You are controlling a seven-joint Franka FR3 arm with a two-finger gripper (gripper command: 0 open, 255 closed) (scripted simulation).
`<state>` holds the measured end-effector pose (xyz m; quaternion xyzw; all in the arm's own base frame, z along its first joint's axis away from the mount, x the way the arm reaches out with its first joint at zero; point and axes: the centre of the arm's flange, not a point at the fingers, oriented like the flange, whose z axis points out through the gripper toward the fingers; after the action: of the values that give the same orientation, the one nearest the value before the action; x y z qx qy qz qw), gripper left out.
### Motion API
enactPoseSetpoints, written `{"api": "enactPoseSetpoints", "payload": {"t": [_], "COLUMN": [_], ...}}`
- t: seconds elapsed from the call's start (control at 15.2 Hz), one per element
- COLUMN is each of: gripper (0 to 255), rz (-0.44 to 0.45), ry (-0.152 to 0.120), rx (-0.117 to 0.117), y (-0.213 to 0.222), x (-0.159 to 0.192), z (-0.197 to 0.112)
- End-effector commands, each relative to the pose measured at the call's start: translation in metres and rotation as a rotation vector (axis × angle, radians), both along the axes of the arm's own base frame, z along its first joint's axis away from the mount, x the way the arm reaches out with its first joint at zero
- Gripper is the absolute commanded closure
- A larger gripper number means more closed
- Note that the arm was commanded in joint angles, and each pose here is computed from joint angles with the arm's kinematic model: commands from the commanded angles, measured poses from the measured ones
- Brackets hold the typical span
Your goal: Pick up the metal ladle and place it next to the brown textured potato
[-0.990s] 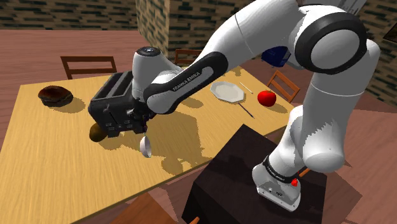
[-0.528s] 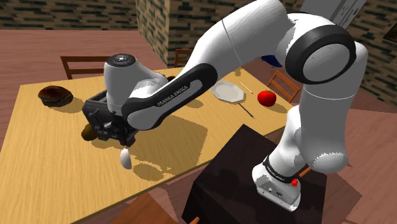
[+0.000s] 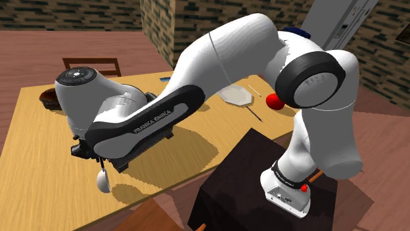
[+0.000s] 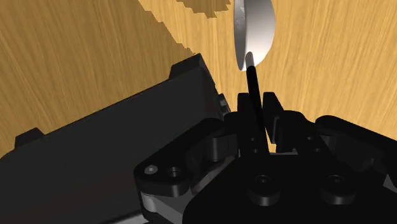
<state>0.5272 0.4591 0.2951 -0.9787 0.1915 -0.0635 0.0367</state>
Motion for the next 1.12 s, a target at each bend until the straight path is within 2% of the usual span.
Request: {"api": "enactPoseSetpoints", "payload": {"t": [0.0,0.2,1.06], "gripper": [255,255,255], "rz": [-0.001,-0.001,-0.001], "ry": [0.000,0.000,0.000], "rx": [0.000,0.000,0.000], "y": [0.025,0.068,0.068], "x": [-0.001,-0.004,-0.004], "z": [-0.001,-0.001,-0.069]}}
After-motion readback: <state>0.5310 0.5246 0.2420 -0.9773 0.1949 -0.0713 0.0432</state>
